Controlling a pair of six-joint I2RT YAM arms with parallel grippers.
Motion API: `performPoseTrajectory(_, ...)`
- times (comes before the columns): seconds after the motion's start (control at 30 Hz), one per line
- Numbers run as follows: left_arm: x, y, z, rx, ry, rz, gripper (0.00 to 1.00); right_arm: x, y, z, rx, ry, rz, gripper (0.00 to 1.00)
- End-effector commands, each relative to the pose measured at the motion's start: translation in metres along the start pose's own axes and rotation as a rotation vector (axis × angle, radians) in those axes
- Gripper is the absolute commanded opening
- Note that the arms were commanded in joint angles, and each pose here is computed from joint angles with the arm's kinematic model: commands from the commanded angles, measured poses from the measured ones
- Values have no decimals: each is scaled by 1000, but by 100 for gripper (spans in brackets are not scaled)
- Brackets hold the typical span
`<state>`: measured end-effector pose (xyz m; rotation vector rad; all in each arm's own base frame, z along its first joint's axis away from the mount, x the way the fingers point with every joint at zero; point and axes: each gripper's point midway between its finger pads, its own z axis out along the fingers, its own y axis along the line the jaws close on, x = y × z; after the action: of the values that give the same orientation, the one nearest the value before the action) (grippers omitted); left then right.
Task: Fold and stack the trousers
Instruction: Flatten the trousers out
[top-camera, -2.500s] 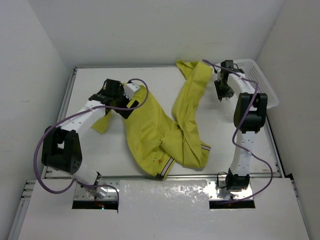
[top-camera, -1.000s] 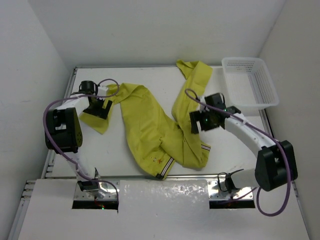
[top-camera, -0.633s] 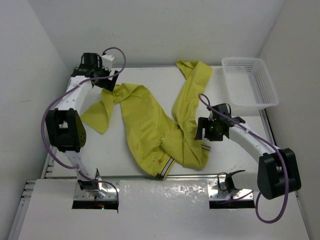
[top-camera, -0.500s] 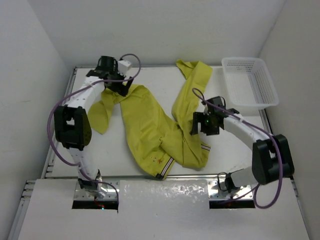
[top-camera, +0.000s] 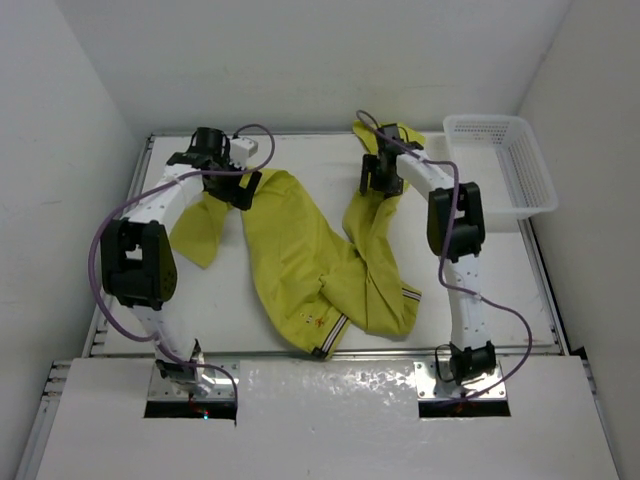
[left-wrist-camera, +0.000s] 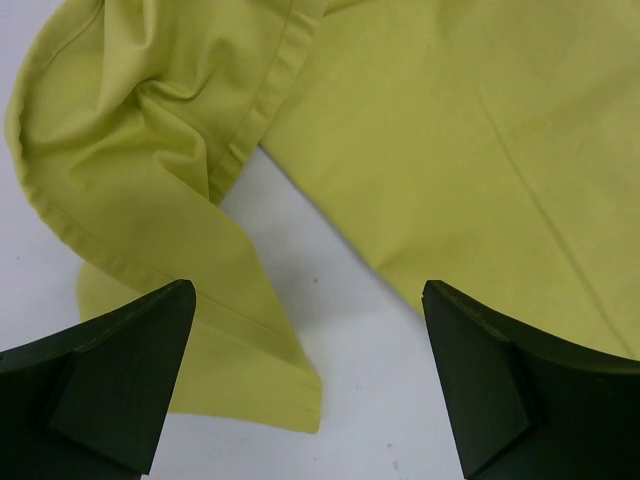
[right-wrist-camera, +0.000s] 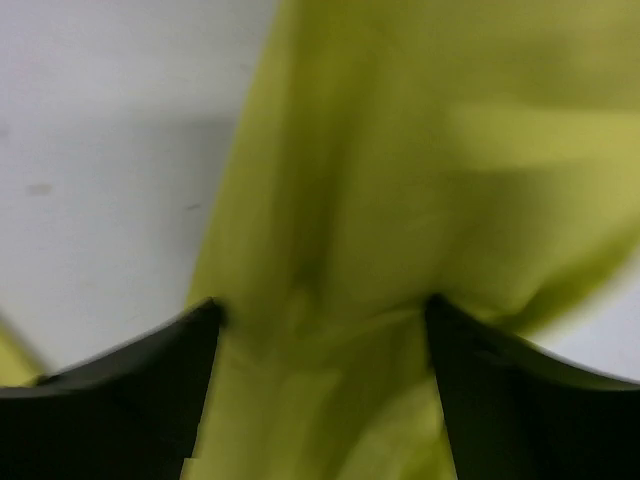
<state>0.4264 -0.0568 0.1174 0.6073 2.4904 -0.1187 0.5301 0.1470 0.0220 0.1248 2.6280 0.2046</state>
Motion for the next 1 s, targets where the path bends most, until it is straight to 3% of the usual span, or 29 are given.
performPoseTrajectory(0.0,-15,4,-21,-35,-77,2,95,38,6,21,20,153,3,65)
performPoseTrajectory(0.07,-16,8,-24,-45,-80,-5,95,50,32,22,-82,164,-105,48)
performPoseTrajectory(0.1,-16,10,-24,-45,-84,-12,95,57,59,21,-133,139,-195,25)
performPoseTrajectory(0.13,-18,11,-26,-41,-90,-19,95,69,69,16,-155,147,-263,14)
performPoseTrajectory(0.2,-21,12,-26,-7,-109,-49,95,109,105,8,-227,187,-501,0)
performPoseTrajectory(0.27,-23,16,-26,17,-124,-78,95,138,128,-6,-312,225,-712,0)
performPoseTrajectory(0.3,-23,18,-26,20,-126,-92,95,175,141,-15,-345,286,-836,0)
performPoseTrajectory(0.4,-25,25,-26,16,-132,-105,95,229,167,-49,-440,307,-1128,0)
performPoseTrajectory(0.5,-32,29,-28,16,-154,-106,95,251,192,-87,-506,235,-1294,0)
performPoseTrajectory(0.57,-41,30,-30,21,-179,-113,95,243,206,-113,-498,127,-1367,0)
performPoseTrajectory(0.6,-62,32,-33,34,-231,-119,95,222,207,-132,-442,36,-1342,32)
performPoseTrajectory(0.7,-75,21,-17,77,-219,-115,95,194,209,-157,-400,-65,-1275,69)
performPoseTrajectory(0.87,-106,-23,18,126,-189,-7,96,154,208,-215,-403,-228,-1116,94)
performPoseTrajectory(0.9,-111,-37,33,130,-171,25,97,144,207,-238,-431,-273,-1015,98)
performPoseTrajectory(0.97,-113,-48,50,113,-139,62,99,130,178,-239,-443,-253,-819,99)
